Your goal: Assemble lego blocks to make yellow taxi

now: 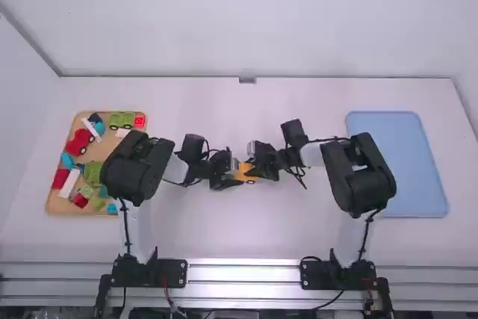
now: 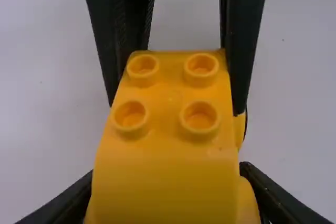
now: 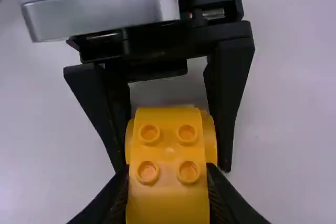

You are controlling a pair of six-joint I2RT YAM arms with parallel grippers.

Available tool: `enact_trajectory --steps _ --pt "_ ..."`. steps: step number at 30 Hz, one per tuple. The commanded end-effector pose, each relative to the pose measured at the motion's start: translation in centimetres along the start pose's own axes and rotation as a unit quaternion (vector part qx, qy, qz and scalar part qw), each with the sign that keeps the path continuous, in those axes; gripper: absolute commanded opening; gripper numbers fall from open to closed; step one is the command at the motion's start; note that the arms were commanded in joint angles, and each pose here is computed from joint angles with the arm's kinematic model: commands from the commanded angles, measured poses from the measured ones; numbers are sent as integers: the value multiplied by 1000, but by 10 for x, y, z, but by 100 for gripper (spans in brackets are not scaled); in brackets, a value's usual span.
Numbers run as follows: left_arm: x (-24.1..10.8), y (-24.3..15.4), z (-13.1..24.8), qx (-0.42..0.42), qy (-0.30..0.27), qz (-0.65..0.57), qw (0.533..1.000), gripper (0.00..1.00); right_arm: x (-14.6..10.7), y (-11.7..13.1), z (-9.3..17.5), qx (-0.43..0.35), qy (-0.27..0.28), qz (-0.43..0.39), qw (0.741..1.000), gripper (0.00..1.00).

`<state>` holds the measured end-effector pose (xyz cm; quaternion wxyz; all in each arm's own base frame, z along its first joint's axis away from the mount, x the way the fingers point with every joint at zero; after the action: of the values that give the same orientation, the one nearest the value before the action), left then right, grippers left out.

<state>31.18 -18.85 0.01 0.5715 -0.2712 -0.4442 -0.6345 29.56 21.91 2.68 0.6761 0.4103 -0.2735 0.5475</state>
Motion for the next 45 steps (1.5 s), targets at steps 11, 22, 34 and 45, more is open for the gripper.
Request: enact_trajectory --steps 11,22,34,45 --pt "-8 13 -5 -20 46 31 998 30 -54 4 -21 -47 142 -28 988 0" --pt "-8 7 -7 -36 50 21 998 27 -56 5 -26 -60 156 -26 986 0" --pt "-10 1 -7 -35 49 19 998 25 -36 2 -31 -56 80 -17 995 11" --pt "-11 -1 -7 -39 51 24 998 24 -13 -7 -31 -47 51 2 998 28"
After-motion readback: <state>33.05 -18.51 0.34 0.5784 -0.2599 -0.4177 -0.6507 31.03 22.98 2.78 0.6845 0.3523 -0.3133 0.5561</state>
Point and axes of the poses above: each hand's point on the last joint's axis, 136 mm out from that joint toward the fingers, its own z axis back along the fingers, its own y axis along the line the jaws close on, x = y × z, the point moved 4 cm from there along z, back along the fingers, and after that the axes turned 12 degrees about -z, right-handed, at the moved point
